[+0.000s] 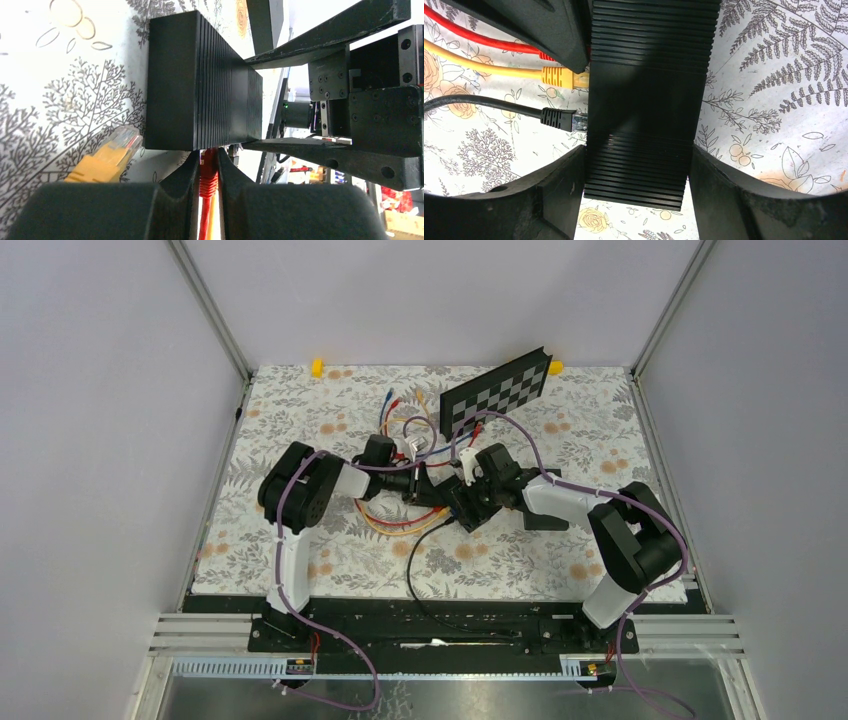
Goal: Pull the plug from the switch port
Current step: Pull the connector from the switch port.
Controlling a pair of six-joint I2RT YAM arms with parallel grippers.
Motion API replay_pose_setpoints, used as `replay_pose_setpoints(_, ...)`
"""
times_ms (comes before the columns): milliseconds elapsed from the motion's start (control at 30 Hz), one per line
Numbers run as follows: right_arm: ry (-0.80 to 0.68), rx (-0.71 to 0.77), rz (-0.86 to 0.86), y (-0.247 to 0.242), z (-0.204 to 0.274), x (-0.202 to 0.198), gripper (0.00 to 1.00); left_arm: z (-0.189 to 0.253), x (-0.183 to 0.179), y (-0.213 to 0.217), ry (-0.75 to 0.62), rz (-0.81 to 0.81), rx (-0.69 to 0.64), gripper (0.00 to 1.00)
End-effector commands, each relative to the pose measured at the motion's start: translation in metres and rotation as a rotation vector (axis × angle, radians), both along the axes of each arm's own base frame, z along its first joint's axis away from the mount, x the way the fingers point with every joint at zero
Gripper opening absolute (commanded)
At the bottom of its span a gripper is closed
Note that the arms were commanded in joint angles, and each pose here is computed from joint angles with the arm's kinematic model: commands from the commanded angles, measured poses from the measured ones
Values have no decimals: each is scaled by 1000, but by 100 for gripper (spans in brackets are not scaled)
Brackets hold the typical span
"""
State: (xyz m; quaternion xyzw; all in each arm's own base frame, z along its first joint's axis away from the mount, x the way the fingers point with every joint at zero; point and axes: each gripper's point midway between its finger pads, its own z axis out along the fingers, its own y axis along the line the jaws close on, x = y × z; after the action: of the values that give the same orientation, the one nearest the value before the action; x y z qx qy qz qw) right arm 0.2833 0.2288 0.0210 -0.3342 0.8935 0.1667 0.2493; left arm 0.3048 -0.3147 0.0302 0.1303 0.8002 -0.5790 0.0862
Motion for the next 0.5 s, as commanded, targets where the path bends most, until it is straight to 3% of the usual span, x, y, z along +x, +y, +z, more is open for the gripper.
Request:
replay_pose_setpoints(0, -91, 6, -99, -5, 20, 25, 0, 15, 5, 3, 19, 73, -44, 0)
replay_pose_setpoints(267, -105, -19, -126, -10, 20, 30, 0, 11, -11, -4, 102, 87, -104, 0)
replay_pose_setpoints(467, -125, 2, -88, -13, 26, 34, 0, 14, -8, 0, 49, 60, -82, 0)
